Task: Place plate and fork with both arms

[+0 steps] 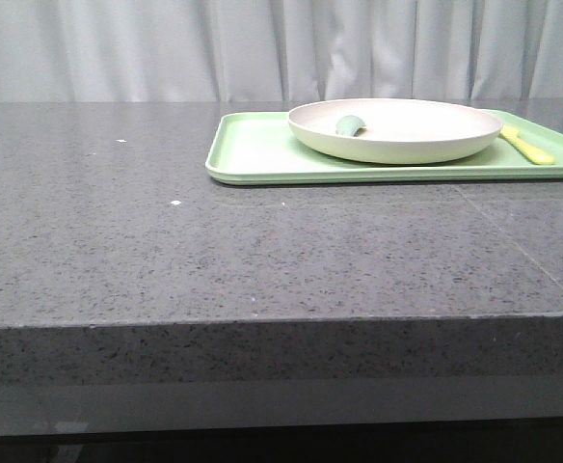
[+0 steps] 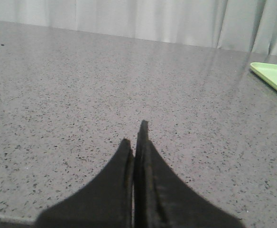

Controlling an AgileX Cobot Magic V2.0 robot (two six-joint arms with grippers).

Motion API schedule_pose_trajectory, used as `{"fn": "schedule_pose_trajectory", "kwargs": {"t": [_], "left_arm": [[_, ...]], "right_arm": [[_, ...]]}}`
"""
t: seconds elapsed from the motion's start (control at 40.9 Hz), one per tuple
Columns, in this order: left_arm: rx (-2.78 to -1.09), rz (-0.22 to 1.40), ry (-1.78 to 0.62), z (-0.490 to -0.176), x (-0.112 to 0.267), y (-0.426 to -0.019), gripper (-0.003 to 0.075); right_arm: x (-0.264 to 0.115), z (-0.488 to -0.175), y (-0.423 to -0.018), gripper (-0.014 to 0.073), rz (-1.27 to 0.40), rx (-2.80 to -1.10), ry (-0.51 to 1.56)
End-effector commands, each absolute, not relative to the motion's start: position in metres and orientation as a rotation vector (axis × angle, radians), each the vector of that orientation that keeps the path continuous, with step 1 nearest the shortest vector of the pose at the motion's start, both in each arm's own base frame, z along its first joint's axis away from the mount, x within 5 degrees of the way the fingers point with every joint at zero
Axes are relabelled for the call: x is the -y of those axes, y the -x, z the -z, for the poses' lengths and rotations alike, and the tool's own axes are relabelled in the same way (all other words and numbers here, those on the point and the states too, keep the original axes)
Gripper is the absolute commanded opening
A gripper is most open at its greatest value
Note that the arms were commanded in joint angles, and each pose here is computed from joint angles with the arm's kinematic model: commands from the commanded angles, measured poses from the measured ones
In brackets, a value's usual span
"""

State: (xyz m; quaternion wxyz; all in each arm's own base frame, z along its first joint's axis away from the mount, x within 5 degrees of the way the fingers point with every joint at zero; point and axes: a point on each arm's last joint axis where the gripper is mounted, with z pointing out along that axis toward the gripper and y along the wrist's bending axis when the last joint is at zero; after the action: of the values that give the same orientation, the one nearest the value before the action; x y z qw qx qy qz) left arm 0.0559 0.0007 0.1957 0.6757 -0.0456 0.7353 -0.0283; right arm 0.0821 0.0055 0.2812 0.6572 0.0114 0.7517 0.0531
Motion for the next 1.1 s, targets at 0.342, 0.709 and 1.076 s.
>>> {"fn": "schedule_pose_trajectory", "kwargs": {"t": [0.342,0.709,1.076], "left_arm": [[-1.556,0.064,0.103,-0.203,-0.001,-0.055,-0.0018],[-1.556,0.064,0.103,-0.203,-0.001,-0.055,-0.0018],[-1.556,0.064,0.103,-0.203,-0.001,-0.055,-0.0018]], "right_arm": [[-0.005,-0.298,-0.082,-0.0064,-0.109,-1.591,-0.014],[-0.004,-0.273,-0.085,-0.0064,-0.094,-1.657,-0.028],[-0.001,-0.197,-0.073,-0.0064,-0.069,-1.768,-0.055]]}}
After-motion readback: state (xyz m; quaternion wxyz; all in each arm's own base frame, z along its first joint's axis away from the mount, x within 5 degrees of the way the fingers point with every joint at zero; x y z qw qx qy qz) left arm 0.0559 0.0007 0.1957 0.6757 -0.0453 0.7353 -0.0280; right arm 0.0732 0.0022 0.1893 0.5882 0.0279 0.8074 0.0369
